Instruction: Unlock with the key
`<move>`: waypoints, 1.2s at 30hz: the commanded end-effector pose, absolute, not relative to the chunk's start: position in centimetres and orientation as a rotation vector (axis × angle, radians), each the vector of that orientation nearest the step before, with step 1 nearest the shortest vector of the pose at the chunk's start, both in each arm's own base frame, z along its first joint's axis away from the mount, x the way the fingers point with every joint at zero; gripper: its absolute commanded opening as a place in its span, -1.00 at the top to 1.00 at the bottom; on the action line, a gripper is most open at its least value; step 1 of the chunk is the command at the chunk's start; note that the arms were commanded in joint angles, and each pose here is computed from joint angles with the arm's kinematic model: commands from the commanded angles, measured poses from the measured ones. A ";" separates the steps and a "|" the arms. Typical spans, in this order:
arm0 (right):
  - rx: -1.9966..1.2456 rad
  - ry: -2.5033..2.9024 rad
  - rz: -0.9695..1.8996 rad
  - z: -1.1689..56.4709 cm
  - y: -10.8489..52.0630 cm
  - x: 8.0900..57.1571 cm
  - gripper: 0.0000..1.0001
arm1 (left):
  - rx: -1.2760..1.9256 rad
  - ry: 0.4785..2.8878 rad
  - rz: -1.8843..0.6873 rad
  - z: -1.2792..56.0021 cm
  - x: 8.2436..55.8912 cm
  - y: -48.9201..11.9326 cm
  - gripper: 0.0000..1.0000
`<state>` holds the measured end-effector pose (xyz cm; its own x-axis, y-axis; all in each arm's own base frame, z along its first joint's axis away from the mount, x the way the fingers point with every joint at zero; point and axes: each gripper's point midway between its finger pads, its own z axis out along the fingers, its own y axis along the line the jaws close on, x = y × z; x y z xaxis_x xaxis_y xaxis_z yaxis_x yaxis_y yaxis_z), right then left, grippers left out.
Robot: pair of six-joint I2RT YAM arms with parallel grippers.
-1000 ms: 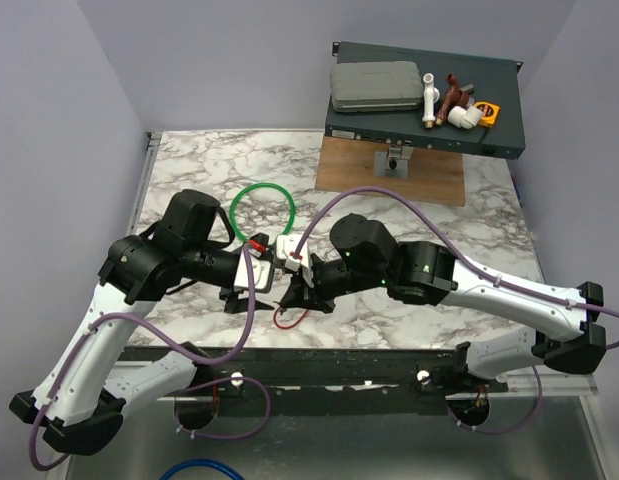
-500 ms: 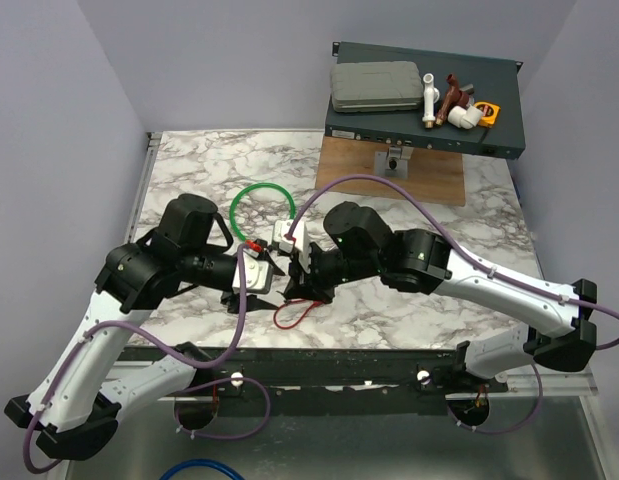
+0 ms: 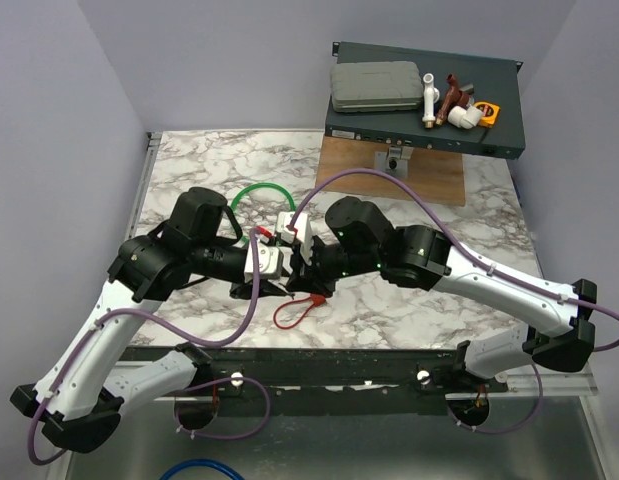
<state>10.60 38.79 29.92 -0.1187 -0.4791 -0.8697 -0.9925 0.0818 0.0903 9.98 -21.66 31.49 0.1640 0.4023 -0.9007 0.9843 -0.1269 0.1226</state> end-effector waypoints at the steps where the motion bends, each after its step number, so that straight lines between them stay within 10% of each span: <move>1: -1.419 1.672 0.938 31.3 38.2 11.4 0.99 | 1.659 1.382 -0.944 31.6 10.1 -21.8 0.31; 17: -1.383 1.659 0.935 32.0 37.7 11.7 0.99 | 1.672 1.438 -0.910 31.0 10.6 -21.7 1.00; 36: -1.206 1.540 0.972 34.5 37.2 12.4 0.99 | 1.572 1.552 -0.930 31.4 11.1 -22.0 0.92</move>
<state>11.83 37.37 31.52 -0.1160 -0.3502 -0.9295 -0.9829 0.1755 0.0565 11.30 -22.87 32.28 0.0803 0.4168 -0.9055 0.9966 -0.0508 0.0650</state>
